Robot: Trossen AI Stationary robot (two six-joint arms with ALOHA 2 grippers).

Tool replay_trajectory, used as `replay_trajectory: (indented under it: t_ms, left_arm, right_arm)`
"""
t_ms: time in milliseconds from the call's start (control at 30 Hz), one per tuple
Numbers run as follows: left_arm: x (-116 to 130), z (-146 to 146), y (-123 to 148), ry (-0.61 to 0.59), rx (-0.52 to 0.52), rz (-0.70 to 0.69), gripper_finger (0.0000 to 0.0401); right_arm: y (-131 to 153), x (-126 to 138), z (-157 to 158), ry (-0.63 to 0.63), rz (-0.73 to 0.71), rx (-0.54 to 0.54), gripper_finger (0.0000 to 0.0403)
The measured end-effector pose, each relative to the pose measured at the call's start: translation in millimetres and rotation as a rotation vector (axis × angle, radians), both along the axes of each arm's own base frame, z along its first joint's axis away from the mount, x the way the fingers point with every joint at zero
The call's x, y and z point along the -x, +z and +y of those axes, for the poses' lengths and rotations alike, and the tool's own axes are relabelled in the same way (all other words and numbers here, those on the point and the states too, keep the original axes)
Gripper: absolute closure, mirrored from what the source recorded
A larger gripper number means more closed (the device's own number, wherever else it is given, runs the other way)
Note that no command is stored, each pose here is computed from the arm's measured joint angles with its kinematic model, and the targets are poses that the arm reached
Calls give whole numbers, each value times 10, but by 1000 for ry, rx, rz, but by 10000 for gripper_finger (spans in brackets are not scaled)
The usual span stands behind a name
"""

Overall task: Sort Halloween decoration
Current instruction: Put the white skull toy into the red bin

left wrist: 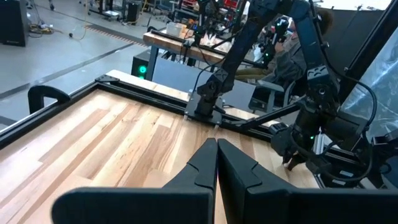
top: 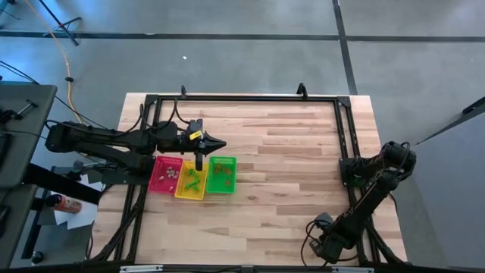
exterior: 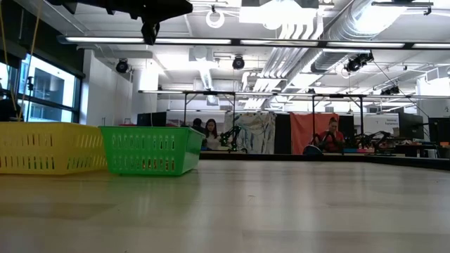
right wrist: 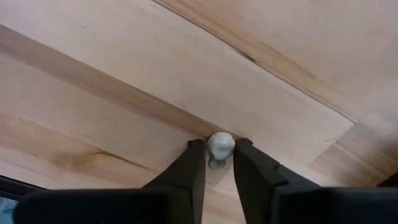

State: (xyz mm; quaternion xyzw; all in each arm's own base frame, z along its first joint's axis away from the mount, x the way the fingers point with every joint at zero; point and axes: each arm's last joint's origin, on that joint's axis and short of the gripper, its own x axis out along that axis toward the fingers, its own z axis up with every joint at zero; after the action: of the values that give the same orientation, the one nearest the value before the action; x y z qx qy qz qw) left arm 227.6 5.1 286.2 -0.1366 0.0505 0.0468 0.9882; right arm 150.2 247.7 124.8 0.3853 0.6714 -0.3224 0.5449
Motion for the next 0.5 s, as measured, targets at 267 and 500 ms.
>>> replay_trajectory:
  t_ms: [267, 500]
  left_arm:
    - [0, 1, -1, 3, -1, 1, 401]
    - [0, 1, 0, 3, -1, 0, 401]
  right_arm:
    - [-2, 3, -7, -24, 0, 13, 341]
    - [-1, 3, -11, -19, -3, 18, 361]
